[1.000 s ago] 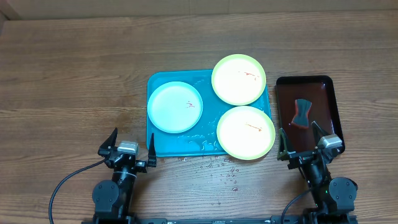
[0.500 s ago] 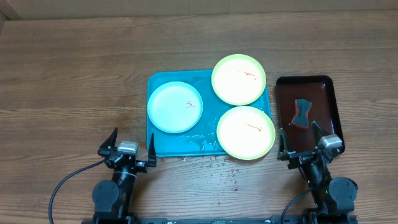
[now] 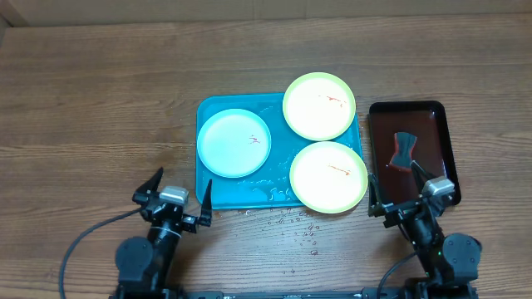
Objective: Clean dirty plates on tray and stack at the side
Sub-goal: 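Move the left gripper to the white plate's left rim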
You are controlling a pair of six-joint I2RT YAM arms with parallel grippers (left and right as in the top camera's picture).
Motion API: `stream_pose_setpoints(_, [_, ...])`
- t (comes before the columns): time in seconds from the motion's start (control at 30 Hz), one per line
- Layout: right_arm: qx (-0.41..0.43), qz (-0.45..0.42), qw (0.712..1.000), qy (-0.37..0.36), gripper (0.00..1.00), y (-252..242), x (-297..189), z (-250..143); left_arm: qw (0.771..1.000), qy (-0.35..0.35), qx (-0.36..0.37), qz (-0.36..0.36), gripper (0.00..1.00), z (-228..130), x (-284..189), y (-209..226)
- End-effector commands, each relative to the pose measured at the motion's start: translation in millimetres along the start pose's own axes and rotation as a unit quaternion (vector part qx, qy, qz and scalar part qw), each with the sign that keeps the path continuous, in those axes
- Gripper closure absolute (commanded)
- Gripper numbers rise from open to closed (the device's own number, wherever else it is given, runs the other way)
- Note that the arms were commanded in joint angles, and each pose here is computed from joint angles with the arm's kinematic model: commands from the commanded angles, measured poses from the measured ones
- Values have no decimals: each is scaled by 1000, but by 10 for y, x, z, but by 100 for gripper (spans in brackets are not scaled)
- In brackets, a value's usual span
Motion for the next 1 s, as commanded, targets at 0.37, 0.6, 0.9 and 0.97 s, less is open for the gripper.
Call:
stream_pose_setpoints(0.37, [28,-50,993,105,0,459,141,1142,980,166,-3,-113,0,1036,469,394])
stream_pose_setpoints(0.6, [70,-123,959,245,0,416,437,1324,920,314,-68,-225,0,1138,940,407])
stream_pose_setpoints(0.9, [120,-125,922,346,0,338,806,1169,873,376,-165,-264,0,885,1347,290])
stream_pose_setpoints(0.97, [128,-122,915,363,0,307,874,1092,863,389,-175,-271,0,788,1416,256])
Point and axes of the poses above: each gripper's point midway between its finger pads, its own x axis out along the fingers, its own y axis along the line the jaws close on, z = x × y, the point moved 6 cm from there along -x, back along the fingers, and after that the axes turned 14 degrees about x, right-handed, at the moved point
